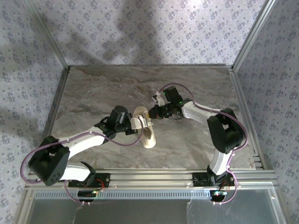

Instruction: Tie the shoes

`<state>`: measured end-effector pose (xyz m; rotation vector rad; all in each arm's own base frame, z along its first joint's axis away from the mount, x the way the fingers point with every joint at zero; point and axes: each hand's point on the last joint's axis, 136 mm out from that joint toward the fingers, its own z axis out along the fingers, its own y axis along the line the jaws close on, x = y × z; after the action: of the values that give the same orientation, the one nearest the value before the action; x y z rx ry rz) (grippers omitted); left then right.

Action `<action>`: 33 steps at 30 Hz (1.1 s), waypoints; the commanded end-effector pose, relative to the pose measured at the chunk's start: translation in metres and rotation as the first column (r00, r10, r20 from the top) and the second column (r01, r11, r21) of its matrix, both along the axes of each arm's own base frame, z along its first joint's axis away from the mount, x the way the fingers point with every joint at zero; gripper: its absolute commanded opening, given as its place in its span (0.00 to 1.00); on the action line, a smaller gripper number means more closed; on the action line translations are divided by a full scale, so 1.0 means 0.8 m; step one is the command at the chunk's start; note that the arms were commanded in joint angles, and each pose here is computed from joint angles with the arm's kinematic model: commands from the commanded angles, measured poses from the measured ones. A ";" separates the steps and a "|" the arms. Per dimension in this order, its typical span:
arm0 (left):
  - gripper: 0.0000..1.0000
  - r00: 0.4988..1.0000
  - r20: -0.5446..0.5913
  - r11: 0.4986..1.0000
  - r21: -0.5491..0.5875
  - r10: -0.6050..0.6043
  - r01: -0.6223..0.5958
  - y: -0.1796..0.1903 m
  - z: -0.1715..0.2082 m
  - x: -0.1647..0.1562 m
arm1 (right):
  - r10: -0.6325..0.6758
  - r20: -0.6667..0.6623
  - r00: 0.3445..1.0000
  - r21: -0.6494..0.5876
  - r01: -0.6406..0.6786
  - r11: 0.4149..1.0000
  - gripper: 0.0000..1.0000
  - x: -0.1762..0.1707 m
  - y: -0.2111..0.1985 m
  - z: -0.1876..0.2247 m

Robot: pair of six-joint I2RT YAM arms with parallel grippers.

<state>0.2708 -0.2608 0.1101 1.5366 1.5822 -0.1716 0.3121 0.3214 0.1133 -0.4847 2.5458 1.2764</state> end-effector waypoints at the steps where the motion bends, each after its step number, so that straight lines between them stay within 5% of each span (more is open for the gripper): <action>1: 0.00 1.000 -0.017 1.000 -0.011 -0.016 0.016 -0.002 0.003 -0.008 | -0.009 0.009 1.000 0.008 0.009 1.000 0.00 0.006 0.003 0.007; 12: 0.00 1.000 -0.026 1.000 -0.017 0.009 -0.010 -0.005 0.000 0.001 | -0.005 0.028 1.000 0.016 0.004 1.000 0.01 0.003 -0.005 0.011; 20: 0.00 1.000 -0.025 0.999 -0.036 0.007 -0.008 -0.011 0.001 0.006 | -0.014 -0.004 1.000 0.042 0.014 0.999 0.17 0.010 -0.004 0.008; 33: 0.00 1.000 -0.006 0.998 -0.059 0.019 -0.019 -0.018 0.008 0.017 | 0.051 -0.101 0.994 0.073 -0.044 0.996 0.18 -0.003 0.014 -0.012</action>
<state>0.2751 -0.2642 0.0996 1.5142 1.6248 -0.1948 0.3122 0.3243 0.0981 -0.4660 2.5774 1.3696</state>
